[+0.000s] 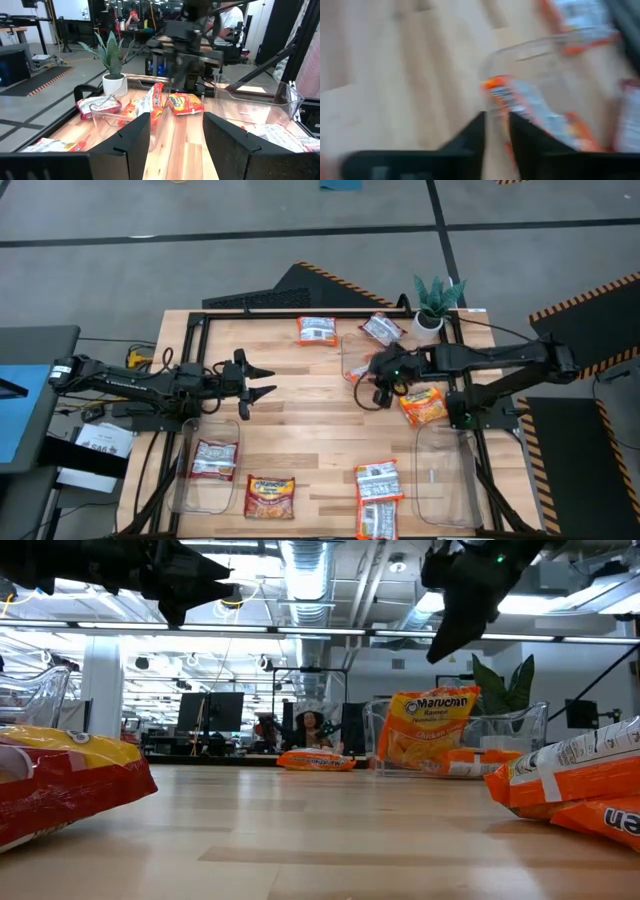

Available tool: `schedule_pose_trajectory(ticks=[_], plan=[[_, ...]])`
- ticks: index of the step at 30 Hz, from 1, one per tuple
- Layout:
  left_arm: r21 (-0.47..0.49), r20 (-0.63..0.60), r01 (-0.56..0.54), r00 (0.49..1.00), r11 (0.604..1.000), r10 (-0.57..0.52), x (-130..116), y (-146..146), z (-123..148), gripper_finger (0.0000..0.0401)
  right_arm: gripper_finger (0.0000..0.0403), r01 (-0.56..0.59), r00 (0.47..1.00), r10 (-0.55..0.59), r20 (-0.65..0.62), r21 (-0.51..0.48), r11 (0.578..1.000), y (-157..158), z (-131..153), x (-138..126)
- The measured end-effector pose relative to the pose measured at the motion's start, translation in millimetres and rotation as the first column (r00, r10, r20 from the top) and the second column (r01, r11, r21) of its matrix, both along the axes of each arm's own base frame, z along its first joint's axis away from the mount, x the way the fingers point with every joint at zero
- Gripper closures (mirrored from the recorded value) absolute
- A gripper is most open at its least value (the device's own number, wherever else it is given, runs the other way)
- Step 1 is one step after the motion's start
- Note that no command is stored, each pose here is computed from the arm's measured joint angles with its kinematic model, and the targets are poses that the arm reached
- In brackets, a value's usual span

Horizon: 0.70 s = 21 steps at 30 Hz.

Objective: Sort Maruchan noodles
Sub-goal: Put the orange noodle pack into the top transparent bin

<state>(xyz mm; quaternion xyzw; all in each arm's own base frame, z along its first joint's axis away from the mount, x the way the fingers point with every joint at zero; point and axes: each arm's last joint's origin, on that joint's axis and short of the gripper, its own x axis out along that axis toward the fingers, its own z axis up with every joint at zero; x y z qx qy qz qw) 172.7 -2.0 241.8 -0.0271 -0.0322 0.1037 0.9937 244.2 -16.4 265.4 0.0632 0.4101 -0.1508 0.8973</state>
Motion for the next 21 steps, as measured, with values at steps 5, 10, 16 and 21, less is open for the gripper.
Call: schedule_pose_trajectory(ticks=[5, 10, 16, 21], plan=[[-0.001, 0.000, -0.009, 1.000, 1.000, 0.009, -0.1, 0.3, 0.0, 0.0230, 0.0385, -0.009, 0.999, 0.011, -0.050, 0.033, 0.999, 11.5, -10.0, 5.2], [-0.001, 0.001, -0.009, 1.000, 1.000, 0.009, -0.1, 0.3, 0.1, 0.0230, 0.0396, 0.042, 0.991, -0.040, -0.130, 0.007, 0.999, 2.4, -27.3, 14.4], [0.017, -0.004, -0.012, 1.000, 1.000, 0.012, -0.1, 0.3, -0.1, 0.0230, 0.0396, 0.099, 0.972, -0.103, -0.213, -0.030, 0.995, -18.6, -48.3, 24.4], [0.018, -0.004, -0.012, 1.000, 1.000, 0.012, -0.1, 0.3, 0.0, 0.0230, 0.0396, 0.133, 0.977, -0.147, -0.153, -0.095, 0.987, -36.8, -49.4, 32.5]])
